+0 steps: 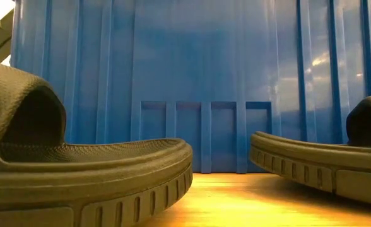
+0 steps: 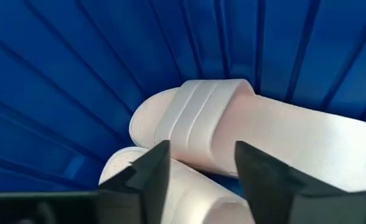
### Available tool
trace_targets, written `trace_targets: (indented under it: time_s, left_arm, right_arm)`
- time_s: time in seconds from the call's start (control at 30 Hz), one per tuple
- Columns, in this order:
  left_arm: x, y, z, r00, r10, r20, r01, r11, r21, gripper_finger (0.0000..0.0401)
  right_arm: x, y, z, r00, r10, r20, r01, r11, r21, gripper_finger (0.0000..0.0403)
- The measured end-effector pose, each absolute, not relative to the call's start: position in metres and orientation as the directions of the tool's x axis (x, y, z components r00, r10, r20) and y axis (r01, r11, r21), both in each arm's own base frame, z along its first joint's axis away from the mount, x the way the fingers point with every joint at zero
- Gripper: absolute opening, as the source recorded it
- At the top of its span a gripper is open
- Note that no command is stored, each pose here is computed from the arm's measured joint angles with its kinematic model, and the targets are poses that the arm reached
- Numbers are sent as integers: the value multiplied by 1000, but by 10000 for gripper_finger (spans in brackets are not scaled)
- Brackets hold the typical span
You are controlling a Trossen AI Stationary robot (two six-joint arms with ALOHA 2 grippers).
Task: Pick and place slides into bin
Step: Put the black slide into the blue bin
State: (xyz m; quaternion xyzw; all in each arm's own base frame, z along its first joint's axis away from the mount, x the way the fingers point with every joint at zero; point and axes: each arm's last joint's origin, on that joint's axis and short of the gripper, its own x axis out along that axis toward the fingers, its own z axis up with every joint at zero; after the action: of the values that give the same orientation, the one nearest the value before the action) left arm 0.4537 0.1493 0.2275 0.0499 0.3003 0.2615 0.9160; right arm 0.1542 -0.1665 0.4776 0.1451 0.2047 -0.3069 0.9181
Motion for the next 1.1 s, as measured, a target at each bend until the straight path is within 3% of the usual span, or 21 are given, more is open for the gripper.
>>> trace_targets:
  time_s: [0.4,0.87,1.1]
  left_arm:
    - [451,161,221,757,407,-510,-379,911,165,9]
    - [454,170,200,709,470,-526,-425,880,214,0]
    - [448,170,199,589,505,-631,-384,862,331,0]
  right_arm:
    - [154,-167,478,728,-504,-465,623,769,141,111]
    - [154,-167,478,728,-505,-464,623,769,141,100]
    - [154,-167,478,729,-506,-460,623,770,140,100]
